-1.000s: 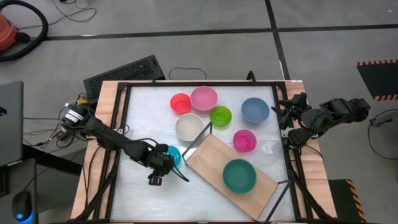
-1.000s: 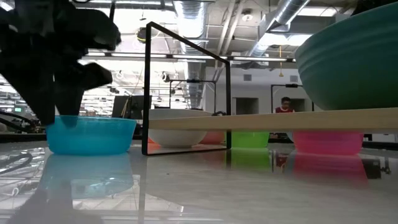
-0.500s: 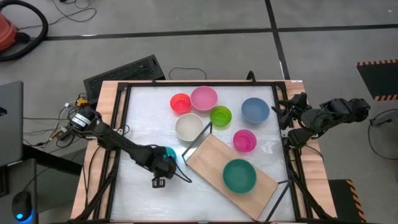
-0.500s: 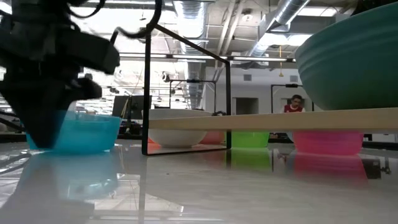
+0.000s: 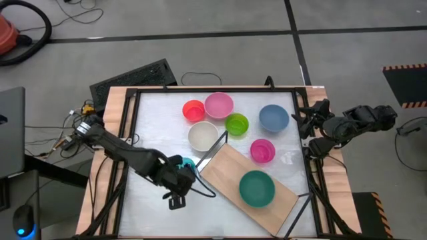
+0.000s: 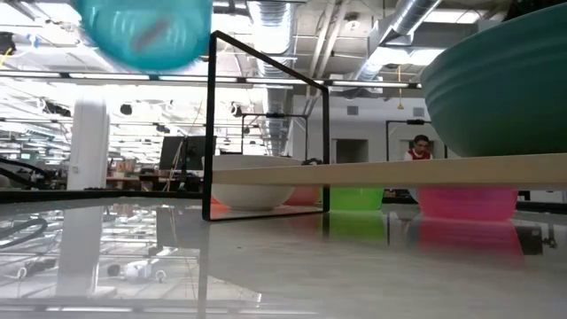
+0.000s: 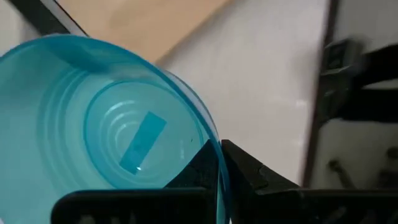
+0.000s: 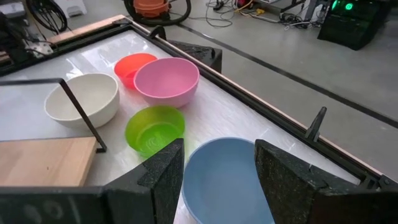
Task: Place and stack bowls onto a shelf
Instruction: Put the small blue bowl on the shelf
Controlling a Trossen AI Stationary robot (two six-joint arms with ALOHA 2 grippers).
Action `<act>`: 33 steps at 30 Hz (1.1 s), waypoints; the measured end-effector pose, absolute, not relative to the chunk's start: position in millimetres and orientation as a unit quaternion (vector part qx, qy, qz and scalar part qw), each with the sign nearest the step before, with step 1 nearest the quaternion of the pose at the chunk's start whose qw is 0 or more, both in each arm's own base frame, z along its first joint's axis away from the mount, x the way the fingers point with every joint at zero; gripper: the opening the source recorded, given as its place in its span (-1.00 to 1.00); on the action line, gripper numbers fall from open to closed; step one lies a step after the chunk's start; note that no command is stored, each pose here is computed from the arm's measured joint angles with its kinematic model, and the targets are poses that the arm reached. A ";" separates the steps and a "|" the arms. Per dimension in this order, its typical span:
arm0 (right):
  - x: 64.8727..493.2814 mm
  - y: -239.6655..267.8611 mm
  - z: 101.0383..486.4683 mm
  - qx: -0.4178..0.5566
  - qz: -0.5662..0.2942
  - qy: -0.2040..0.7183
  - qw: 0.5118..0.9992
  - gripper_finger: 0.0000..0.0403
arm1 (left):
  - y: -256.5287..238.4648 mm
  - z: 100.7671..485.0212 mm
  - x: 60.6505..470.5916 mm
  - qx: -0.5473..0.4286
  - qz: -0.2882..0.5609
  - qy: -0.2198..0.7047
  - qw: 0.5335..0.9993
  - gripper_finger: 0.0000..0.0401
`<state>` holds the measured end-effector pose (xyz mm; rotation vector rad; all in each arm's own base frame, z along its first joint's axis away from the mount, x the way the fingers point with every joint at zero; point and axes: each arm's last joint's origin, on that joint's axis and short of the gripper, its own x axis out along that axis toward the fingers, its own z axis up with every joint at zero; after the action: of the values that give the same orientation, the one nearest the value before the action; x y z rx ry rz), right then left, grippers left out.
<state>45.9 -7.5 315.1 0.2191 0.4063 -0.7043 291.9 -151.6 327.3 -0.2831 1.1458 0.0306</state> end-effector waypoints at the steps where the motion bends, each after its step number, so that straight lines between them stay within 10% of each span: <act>1: 45.7 -7.6 314.8 0.105 -0.342 0.199 0.912 0.10 | -150.2 340.3 290.8 -0.141 0.017 0.534 0.833 -1.00; 12: 45.7 -7.6 314.8 0.105 -0.342 0.199 0.912 0.10 | -121.0 427.4 314.2 -0.051 0.075 0.328 0.940 -1.00; 33: 44.8 -7.8 313.7 0.101 -0.341 0.207 0.911 0.10 | -118.0 259.3 457.3 0.121 -0.103 0.519 0.840 -1.00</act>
<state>44.8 -7.8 313.7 0.2091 0.4264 -0.7039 457.3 -118.0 259.3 0.2548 1.0976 -0.2181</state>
